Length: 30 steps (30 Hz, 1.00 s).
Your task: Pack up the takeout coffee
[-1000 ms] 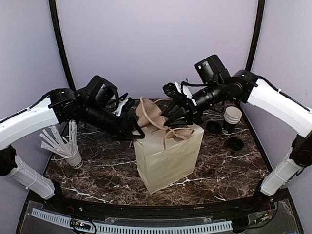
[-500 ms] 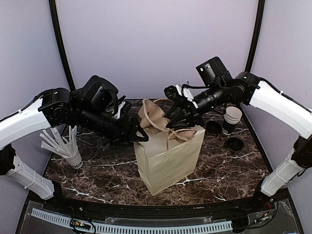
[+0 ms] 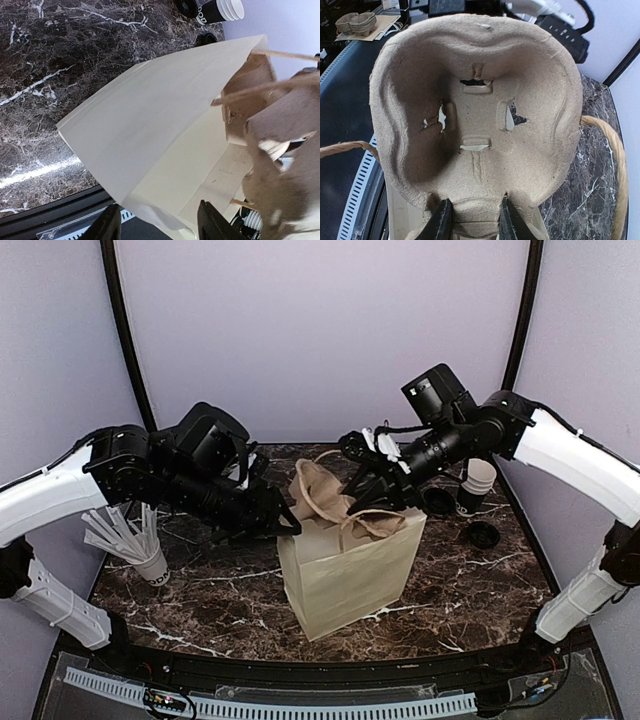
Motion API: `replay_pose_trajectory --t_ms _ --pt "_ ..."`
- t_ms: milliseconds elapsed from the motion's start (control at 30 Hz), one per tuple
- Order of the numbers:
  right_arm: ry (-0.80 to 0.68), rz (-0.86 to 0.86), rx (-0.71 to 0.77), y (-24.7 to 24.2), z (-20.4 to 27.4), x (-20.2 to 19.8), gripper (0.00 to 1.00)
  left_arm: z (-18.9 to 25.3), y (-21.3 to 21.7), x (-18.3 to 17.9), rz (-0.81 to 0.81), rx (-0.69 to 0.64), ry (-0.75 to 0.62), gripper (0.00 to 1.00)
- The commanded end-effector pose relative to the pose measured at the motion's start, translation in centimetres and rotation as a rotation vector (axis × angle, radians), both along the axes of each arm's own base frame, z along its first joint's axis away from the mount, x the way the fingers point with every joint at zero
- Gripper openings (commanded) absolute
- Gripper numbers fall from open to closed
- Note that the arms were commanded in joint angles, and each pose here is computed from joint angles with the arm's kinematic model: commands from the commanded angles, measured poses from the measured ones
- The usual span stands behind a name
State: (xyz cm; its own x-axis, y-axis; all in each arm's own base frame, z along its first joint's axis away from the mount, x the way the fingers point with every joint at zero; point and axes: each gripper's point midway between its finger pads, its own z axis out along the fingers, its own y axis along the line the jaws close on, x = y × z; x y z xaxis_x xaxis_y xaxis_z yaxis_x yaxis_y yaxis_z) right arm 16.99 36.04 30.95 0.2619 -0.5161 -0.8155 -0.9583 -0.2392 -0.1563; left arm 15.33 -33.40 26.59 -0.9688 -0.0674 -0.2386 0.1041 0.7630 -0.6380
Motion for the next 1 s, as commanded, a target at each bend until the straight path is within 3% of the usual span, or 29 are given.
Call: replay_pose_trajectory --t_ms 0,233,667,967 --pt "-0.018 0.009 -0.056 -0.8 -0.5 -1.0 0.27 1.7 1.4 1.5 -0.007 0.073 -0.100 0.50" --pt "0.001 -0.059 -0.136 -0.9 -1.4 -0.7 0.27 1.9 -0.2 1.7 -0.081 0.017 -0.064 0.36" --pt "-0.022 -0.004 -0.033 -1.3 -2.5 -2.3 0.26 2.4 -2.5 -0.1 -0.079 -0.054 -0.008 0.42" --pt "-0.027 -0.024 -0.102 -2.1 -4.0 -2.0 0.26 1.2 -2.6 -0.4 -0.100 -0.036 0.007 0.36"
